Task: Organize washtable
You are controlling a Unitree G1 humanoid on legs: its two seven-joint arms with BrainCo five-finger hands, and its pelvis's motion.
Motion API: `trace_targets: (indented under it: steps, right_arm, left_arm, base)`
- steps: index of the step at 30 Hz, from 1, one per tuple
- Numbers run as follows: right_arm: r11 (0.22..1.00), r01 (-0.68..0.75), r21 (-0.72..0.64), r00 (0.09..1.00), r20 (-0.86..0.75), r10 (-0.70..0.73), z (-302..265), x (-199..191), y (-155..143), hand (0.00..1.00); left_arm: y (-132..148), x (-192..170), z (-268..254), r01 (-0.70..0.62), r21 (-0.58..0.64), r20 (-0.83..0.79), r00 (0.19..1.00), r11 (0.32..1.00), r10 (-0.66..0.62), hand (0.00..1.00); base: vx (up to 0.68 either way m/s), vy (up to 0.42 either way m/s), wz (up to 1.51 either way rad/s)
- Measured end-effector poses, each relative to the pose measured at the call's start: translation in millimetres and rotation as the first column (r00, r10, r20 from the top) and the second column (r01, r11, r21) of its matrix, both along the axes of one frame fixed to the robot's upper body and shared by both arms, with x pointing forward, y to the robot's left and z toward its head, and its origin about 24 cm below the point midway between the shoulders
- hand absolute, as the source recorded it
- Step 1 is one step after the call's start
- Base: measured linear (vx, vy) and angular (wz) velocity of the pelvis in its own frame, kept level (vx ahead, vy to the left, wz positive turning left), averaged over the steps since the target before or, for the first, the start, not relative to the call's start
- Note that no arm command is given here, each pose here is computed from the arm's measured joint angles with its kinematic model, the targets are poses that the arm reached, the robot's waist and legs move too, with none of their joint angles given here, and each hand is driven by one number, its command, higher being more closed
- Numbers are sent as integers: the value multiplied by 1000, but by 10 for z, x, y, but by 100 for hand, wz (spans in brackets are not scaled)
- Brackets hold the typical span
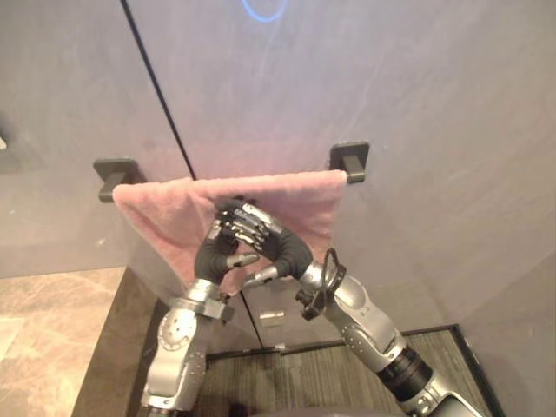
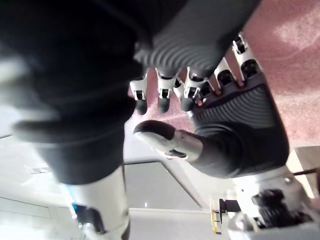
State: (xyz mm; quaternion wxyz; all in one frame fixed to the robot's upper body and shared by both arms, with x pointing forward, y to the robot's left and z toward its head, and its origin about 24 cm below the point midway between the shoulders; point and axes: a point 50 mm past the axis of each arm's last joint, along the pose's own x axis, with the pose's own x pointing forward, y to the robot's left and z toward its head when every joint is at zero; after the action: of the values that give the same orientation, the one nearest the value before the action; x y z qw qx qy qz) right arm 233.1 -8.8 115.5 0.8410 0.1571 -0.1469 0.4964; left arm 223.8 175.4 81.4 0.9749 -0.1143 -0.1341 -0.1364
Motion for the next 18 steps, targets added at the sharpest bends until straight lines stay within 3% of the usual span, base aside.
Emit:
trace_targets:
  steps: [7, 13, 18]
  right_arm:
    - [997, 73, -17, 995, -68, -74, -192, 8, -227, 0]
    - [943, 332, -3, 939, -96, -330, -226, 194, -808, 0]
    - [885, 466, 19, 882, -96, -462, -180, 271, -1102, 0]
  left_arm:
    - [436, 1, -42, -78, 58, -32, 996, 995, 80, 0]
    - [555, -15, -26, -101, 79, -25, 994, 992, 103, 0]
    - [619, -24, -53, -111, 84, -34, 993, 990, 114, 0]
  base:
    - [0, 0, 0]
    - [0, 0, -1]
    - [0, 0, 0]
